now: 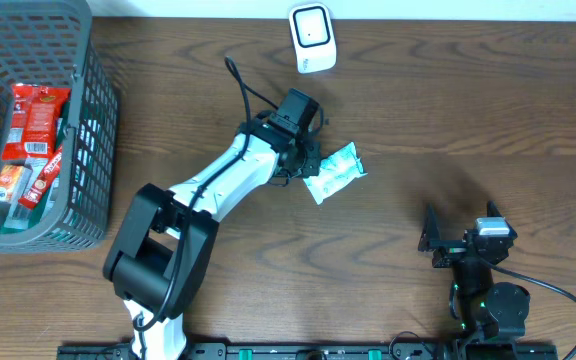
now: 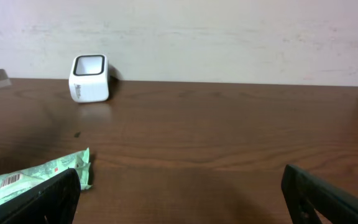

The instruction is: Scan the item barcode

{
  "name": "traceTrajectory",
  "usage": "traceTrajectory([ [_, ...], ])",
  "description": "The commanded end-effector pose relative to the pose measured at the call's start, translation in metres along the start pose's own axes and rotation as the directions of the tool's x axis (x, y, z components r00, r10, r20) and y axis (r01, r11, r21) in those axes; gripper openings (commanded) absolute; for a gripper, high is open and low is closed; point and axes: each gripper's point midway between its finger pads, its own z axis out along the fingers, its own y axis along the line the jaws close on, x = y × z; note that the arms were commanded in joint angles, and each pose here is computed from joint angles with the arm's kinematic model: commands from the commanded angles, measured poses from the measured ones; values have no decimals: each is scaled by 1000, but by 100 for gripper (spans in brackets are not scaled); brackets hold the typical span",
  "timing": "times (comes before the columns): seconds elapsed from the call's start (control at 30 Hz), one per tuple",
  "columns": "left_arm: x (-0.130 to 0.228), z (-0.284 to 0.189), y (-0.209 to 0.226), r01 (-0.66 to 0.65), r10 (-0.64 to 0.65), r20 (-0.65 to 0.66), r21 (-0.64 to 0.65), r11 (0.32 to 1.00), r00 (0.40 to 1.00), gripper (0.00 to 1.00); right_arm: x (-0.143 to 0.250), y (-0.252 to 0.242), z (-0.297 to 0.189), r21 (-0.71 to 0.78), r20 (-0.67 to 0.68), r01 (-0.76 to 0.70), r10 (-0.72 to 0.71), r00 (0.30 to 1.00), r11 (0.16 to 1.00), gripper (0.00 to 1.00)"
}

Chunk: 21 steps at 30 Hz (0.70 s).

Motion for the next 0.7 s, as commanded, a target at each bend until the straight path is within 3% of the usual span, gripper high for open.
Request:
traceTrajectory([
  [0.0, 4, 20, 1, -26, 26, 3, -42, 999, 1000, 10, 0, -2, 0, 7, 0, 10, -10, 1000, 1000, 99],
  [0.23, 22, 50, -8, -65, 63, -41, -45, 997, 997, 9, 0, -2, 0, 7, 0, 10, -10, 1000, 1000, 99],
  [0.47, 39, 47, -2, -41, 33, -103, -78, 996, 994, 8, 0, -2, 0, 7, 0, 10, -10, 1000, 1000, 99],
  [0.67, 19, 19, -3, -48, 47, -13, -107, 993, 999, 8, 0, -2, 0, 7, 0, 10, -10, 1000, 1000, 99],
])
